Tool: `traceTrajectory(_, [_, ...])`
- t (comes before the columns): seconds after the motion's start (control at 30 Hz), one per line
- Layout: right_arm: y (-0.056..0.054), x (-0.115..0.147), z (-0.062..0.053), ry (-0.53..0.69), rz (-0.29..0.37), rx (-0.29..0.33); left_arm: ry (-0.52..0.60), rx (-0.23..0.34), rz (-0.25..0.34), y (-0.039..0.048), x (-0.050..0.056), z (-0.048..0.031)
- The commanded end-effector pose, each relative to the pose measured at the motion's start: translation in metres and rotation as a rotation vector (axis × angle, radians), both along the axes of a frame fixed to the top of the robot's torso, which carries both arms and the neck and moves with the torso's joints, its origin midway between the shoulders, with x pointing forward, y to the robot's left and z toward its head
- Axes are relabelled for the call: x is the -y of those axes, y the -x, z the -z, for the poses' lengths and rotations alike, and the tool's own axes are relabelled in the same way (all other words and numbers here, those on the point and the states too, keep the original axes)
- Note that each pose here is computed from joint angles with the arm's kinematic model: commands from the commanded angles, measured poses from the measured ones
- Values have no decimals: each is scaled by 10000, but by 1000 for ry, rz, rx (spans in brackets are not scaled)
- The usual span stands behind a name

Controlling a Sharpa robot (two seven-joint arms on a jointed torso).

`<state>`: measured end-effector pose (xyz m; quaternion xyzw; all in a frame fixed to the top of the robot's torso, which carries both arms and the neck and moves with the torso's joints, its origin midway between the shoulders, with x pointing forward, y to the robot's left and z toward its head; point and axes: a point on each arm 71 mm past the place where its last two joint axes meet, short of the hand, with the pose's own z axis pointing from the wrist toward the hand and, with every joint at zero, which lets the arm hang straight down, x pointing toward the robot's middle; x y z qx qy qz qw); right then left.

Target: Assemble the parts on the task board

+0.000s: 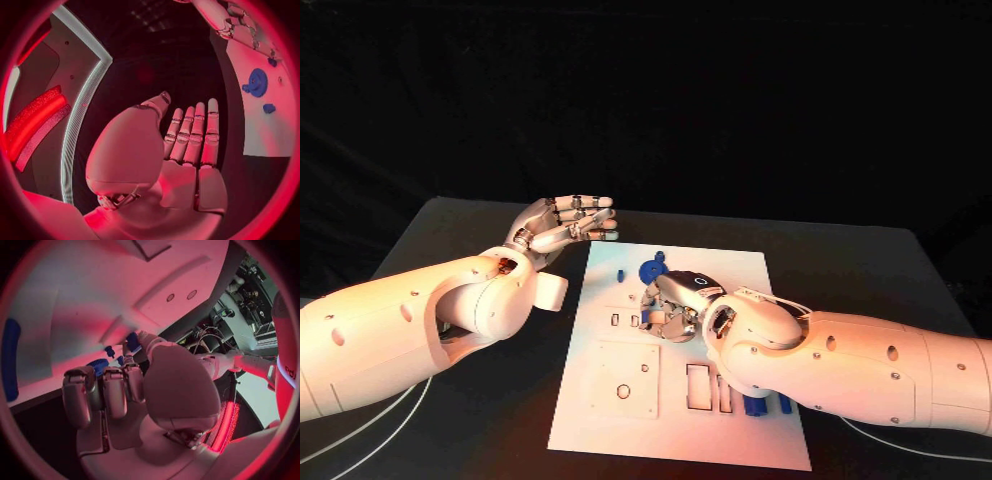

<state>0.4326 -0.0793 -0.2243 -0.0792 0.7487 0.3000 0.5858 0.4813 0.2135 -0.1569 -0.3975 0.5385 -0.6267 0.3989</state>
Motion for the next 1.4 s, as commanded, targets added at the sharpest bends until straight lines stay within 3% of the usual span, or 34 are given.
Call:
traceTrajectory(0.03, [16, -1, 40, 19, -5, -7, 8, 8, 19, 4, 23, -12])
traceTrajectory(1.4, [23, 14, 23, -3, -1, 20, 5, 5, 14, -3, 7, -5])
